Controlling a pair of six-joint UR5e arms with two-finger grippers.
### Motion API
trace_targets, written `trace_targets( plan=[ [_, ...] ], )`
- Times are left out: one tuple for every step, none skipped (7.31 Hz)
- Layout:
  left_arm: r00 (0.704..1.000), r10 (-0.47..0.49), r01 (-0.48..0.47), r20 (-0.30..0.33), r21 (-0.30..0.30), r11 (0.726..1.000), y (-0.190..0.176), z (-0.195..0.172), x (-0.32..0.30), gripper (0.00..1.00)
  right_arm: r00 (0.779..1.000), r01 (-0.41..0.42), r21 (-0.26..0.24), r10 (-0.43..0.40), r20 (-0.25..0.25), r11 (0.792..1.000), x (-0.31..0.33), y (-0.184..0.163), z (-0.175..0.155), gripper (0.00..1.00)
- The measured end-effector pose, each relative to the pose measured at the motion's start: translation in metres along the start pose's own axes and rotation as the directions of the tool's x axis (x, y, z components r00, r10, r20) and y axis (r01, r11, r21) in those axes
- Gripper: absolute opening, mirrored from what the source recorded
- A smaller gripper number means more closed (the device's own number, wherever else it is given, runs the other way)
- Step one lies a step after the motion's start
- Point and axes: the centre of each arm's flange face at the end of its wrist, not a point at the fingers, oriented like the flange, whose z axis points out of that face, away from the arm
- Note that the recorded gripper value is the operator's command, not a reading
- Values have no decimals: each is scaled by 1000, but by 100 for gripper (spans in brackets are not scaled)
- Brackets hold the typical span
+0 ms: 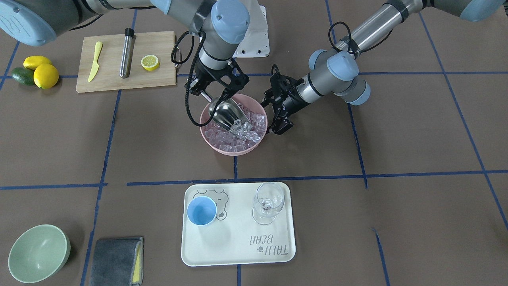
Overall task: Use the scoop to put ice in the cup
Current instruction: 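Lift the scoop with ice out of the bowl with the right gripper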
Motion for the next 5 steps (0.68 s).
trace_targets(
  plan=[
    [1000,0,0,0,0,1000,0,0,0,100,1000,-16,27,16,9,1000,4,5,7,0],
    [1000,0,0,0,0,1000,0,0,0,100,999,-29,47,29,15,998,5,8,11,0],
    [1000,0,0,1,0,1000,0,0,0,100,999,-39,63,38,20,997,6,10,10,0],
    [1000,0,0,1,0,1000,0,0,0,100,999,-46,87,44,29,995,8,18,8,0],
    [1000,0,0,0,0,1000,0,0,0,100,998,-49,119,44,42,992,11,30,8,0]
  ],
)
